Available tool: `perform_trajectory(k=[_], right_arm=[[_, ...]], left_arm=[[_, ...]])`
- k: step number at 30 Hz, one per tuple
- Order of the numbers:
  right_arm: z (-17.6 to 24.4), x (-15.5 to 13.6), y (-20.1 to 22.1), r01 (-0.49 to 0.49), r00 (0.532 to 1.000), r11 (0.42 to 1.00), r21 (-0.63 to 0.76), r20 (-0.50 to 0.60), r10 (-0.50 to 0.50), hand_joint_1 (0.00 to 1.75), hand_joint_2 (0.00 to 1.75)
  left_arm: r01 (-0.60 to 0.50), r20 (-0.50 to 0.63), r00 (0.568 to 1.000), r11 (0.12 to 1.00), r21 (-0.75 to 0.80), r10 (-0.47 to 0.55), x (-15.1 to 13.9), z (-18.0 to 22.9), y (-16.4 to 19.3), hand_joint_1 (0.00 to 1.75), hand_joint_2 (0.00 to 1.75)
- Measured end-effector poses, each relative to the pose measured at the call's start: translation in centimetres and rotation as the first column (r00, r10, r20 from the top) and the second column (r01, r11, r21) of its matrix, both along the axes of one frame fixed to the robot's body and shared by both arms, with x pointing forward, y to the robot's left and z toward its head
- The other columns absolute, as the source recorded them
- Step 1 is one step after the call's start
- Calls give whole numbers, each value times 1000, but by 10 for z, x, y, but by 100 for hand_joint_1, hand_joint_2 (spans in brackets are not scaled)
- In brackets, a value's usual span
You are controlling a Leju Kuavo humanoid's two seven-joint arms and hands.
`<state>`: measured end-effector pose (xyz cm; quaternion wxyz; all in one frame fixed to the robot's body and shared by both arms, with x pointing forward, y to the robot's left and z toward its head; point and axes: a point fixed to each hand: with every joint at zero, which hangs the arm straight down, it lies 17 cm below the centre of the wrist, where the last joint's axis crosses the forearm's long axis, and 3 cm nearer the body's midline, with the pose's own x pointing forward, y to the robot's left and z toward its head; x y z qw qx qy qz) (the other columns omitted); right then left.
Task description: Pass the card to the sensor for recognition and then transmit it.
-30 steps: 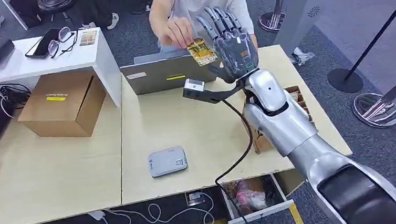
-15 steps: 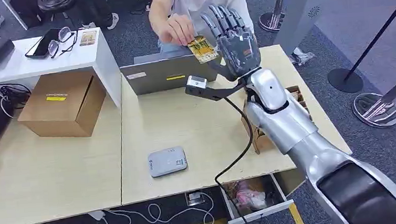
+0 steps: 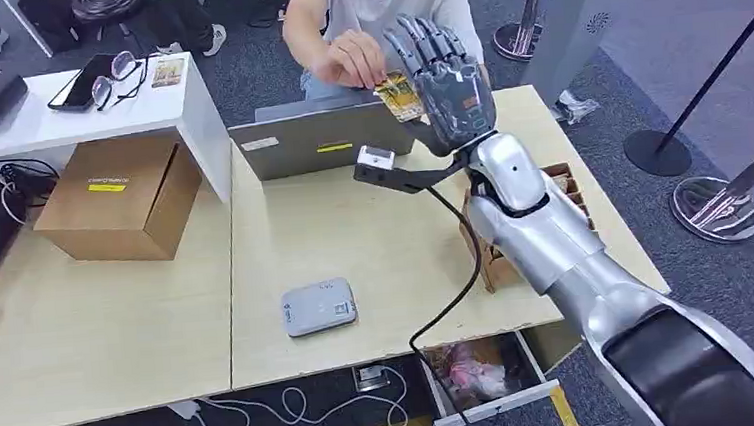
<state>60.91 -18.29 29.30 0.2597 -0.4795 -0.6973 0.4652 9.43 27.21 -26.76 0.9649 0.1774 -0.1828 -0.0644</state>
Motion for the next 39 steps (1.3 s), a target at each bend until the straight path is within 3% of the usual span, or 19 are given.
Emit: perform_trajectory(k=[34,39], right_arm=[[0,0,9,-24,1000,1000,5,-9,24,175,175],[0,-1,12,-46,998,997,62,-37,48,175,175]], left_arm=[[-9,-3,1000,1000,6,9,-1,0,1,0,0],[-12,-6,1000,1000,9,12,-1,0,2,0,0]])
